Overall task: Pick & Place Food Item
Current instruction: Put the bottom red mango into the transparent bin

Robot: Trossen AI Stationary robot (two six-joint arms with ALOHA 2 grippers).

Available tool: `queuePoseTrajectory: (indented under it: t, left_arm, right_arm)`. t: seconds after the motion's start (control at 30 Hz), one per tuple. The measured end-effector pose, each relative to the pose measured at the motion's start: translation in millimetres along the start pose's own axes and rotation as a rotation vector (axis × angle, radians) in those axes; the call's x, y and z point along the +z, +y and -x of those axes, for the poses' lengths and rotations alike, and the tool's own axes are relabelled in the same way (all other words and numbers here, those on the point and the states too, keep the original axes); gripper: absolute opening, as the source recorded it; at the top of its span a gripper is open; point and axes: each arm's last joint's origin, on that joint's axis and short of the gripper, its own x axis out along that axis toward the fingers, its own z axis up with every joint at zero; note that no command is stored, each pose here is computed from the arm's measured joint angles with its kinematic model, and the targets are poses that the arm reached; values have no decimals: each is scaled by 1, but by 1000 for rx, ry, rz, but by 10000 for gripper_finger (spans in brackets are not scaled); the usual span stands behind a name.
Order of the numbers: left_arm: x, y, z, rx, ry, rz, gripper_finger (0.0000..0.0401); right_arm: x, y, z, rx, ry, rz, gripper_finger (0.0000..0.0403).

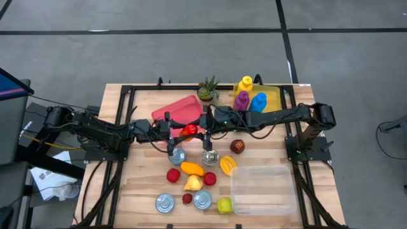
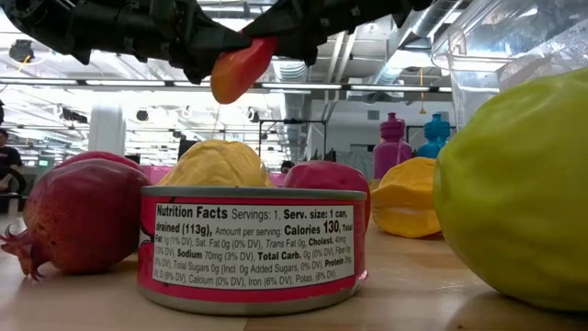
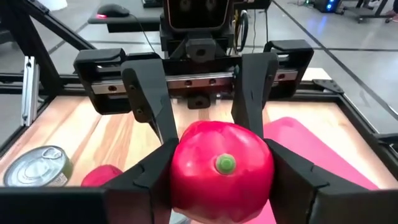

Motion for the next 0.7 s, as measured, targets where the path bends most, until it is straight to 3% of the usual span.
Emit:
queuePoseTrajectory:
  t: [0.2,0.47,0.7]
  left_arm:
    - [-1,-1,0,-33,11,-16,216]
    - [-7,-5,2,-93,73,-48,275]
    - [-23,-5,4,-88,229,-49,293]
  right_arm:
    - [1,4,1,3,31,3,187]
    - [-1,7,8,29,94,4,187]
    - [9,14,32,28,131,-7,187]
